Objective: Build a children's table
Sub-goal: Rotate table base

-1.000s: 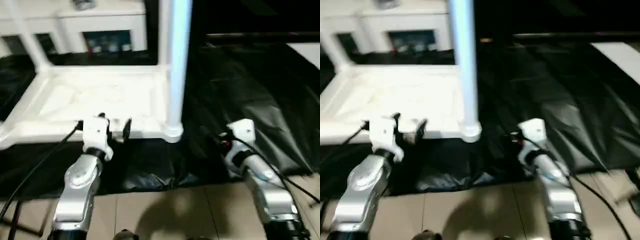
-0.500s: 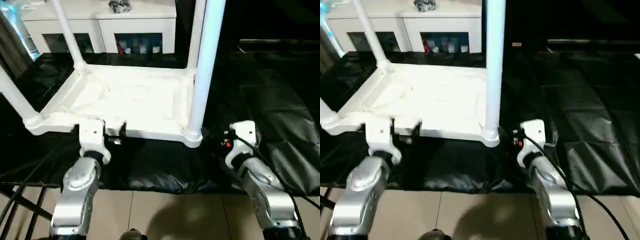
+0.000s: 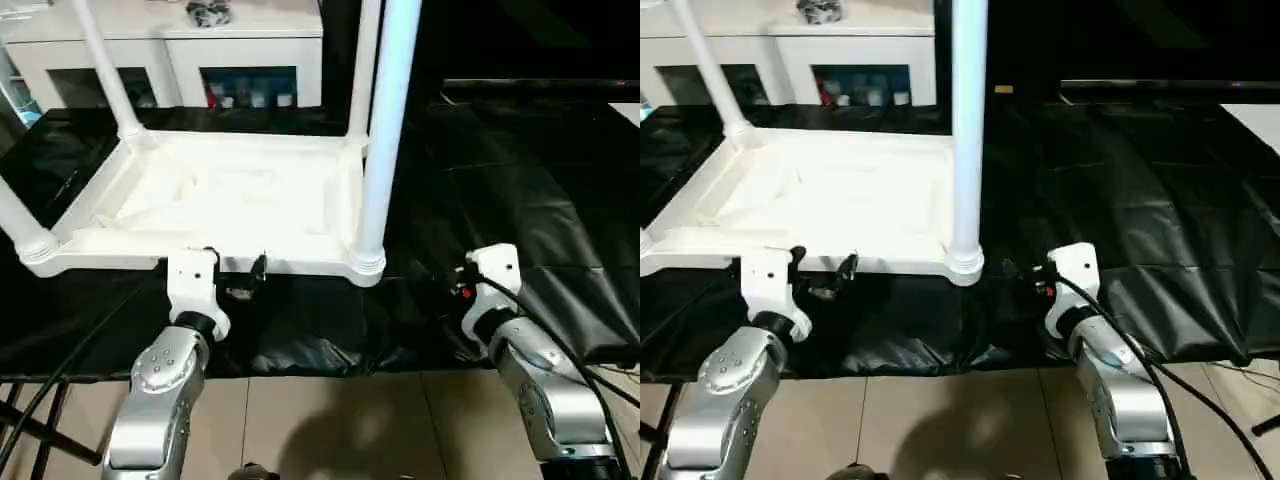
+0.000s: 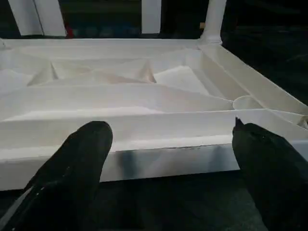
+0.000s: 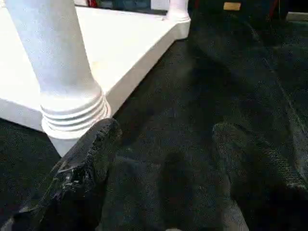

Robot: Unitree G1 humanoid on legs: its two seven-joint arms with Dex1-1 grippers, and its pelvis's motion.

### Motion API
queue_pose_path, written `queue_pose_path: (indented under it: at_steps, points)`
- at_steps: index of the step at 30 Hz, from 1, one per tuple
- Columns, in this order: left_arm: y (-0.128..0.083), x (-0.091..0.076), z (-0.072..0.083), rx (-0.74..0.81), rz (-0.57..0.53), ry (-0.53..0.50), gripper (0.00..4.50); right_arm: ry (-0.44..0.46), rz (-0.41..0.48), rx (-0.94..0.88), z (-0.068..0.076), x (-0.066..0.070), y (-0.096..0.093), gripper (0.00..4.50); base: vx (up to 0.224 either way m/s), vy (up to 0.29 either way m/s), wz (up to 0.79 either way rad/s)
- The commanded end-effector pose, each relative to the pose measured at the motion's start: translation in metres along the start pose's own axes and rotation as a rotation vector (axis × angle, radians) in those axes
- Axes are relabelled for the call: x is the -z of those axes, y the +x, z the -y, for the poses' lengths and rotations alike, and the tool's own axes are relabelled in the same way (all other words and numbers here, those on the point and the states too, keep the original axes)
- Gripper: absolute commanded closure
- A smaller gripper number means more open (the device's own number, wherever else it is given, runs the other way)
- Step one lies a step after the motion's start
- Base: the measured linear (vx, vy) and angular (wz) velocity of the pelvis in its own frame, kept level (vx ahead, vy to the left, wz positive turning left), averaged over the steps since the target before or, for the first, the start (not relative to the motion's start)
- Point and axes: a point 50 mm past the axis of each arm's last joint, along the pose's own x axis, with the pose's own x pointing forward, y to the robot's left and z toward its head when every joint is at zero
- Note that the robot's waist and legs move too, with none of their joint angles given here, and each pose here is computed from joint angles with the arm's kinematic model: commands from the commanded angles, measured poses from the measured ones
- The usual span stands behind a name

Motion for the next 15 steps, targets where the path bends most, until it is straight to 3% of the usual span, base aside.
queue_pose_path:
  at_steps: [1,6,15]
  points:
    - [-0.0018,-0.0061,0.0028,0.020,0.019,0.000,0.06,-0.018,0.003,0.011,0.0032,-0.0039,-0.0043,0.94,0.000,0.000,0.00]
    - [-0.0059,-0.0071,0.0031,0.020,0.022,-0.003,0.06,-0.021,-0.004,0.008,0.0033,-0.0026,-0.0068,0.94,0.044,0.013,-0.07]
    - [-0.0042,-0.0078,0.0053,0.050,0.031,0.010,0.06,-0.033,-0.007,0.030,0.0035,0.0017,-0.0137,0.94,0.109,0.001,-0.03]
